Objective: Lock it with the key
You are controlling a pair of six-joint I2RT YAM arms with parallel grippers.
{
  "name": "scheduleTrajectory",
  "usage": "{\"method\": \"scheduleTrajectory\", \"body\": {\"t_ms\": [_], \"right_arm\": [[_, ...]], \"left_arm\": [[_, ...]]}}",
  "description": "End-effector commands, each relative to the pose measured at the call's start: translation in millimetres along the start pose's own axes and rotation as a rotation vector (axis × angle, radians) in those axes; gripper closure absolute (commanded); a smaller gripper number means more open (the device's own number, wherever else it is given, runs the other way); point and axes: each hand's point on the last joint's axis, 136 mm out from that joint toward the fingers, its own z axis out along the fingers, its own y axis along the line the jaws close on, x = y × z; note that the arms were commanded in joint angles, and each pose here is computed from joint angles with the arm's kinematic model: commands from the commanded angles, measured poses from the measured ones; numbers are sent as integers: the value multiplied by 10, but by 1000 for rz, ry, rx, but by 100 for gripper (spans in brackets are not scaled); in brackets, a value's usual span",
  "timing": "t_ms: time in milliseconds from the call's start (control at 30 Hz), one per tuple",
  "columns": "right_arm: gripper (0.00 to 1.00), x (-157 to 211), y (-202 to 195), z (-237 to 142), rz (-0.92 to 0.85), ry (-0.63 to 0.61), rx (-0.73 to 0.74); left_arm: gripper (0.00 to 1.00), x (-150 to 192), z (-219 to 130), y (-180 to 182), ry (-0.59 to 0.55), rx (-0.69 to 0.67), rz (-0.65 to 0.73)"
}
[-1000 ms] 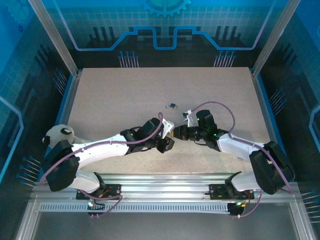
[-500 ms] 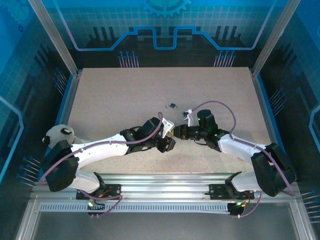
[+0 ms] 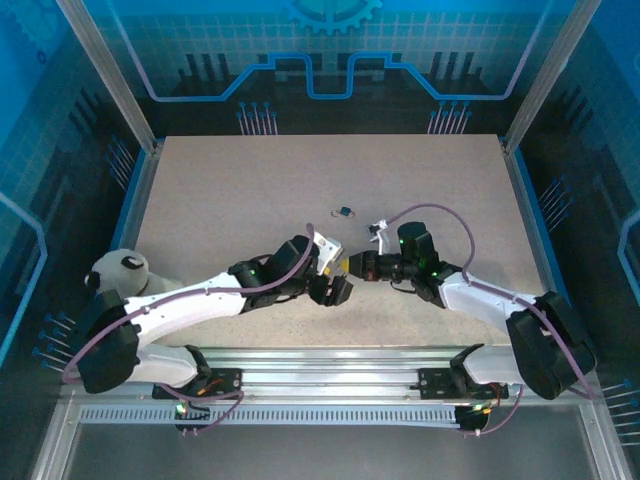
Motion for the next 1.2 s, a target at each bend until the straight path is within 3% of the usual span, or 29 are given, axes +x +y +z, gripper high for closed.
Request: {"method": "scheduleTrajectory", "body": {"t_ms": [0, 100, 233, 467, 800, 1167], "right_arm": [[100, -136, 170, -113, -41, -68, -64], [100, -190, 235, -189, -57, -112, -91], [100, -243, 359, -286, -101, -169, -138], [100, -390, 606, -464, -145, -275, -214], [100, -640, 552, -527, -102, -398, -157], [100, -866, 531, -516, -79, -510, -106]], "left_arm": [[18, -4, -117, -16, -39, 9, -39], [15, -14, -194, -36, -68, 31, -90], [1, -95, -381, -35, -166, 84, -198], [1, -132, -527, -45, -251, 263, -385], [1, -400, -681, -311, -324, 490, -559], [1, -405, -563, -275, -312, 548, -818]]}}
